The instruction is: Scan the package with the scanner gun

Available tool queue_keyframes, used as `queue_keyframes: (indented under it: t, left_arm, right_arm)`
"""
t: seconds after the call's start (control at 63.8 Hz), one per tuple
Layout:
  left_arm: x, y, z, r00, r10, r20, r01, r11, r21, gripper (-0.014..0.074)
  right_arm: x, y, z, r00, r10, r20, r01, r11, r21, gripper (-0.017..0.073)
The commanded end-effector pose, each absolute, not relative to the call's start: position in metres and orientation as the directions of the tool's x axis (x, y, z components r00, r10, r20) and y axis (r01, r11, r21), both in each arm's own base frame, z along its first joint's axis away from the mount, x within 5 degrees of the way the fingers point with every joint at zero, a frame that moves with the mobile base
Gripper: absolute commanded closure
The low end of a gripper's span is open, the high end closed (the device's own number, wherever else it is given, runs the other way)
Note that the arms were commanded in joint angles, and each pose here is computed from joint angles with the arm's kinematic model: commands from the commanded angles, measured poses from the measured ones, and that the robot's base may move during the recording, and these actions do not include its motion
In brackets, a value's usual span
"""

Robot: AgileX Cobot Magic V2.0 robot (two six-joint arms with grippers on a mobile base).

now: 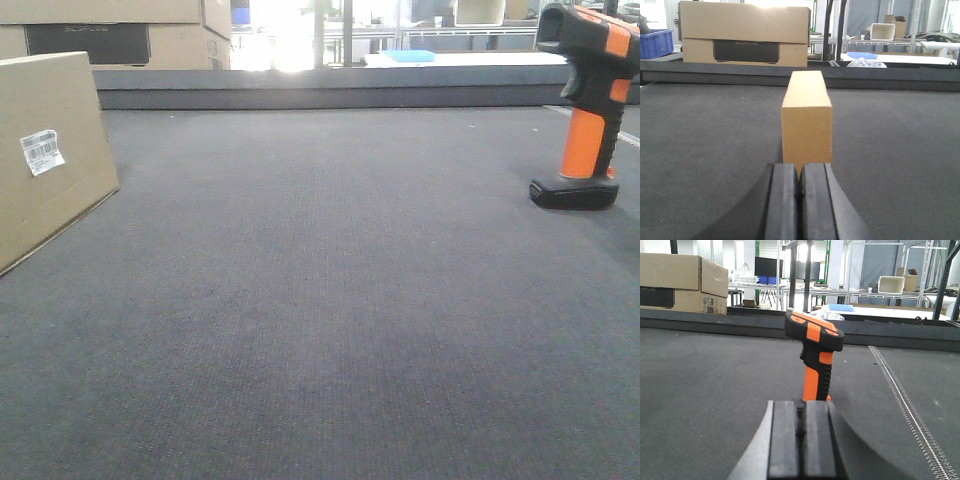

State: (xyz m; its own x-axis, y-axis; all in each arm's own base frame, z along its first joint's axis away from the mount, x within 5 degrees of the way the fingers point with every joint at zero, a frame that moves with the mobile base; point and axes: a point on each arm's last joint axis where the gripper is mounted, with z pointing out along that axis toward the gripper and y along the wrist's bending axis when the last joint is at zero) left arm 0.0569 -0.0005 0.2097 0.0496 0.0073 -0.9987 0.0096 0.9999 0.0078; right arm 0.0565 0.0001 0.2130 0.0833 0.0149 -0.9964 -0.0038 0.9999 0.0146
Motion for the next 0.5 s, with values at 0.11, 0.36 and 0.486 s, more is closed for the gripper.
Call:
queue_keyframes:
  t: [0.11,0.36,0.486]
  left_arm:
    - [0.0563,-0.0001,0.2108,0.061,0.003,-0.998,0.003,1.000,0.003,0.0704]
    - [0.0563,-0.0001,0.2108,0.061,0.003,-0.998,0.003,1.000,0.003,0.0704]
    - [0.0563,-0.0001,0.2108,0.061,0.003,-0.998,0.003,1.000,0.003,0.0704]
  right_arm:
    - [0.0560,-0.0001,0.2147,0.104,0.003,-0.995,0.002,1.000,0.003,0.0727]
    - [0.0560,-0.0001,0.2147,0.104,0.003,-0.995,0.002,1.000,0.003,0.0727]
    - [0.0560,-0.0001,0.2147,0.104,0.003,-0.995,0.002,1.000,0.003,0.0727]
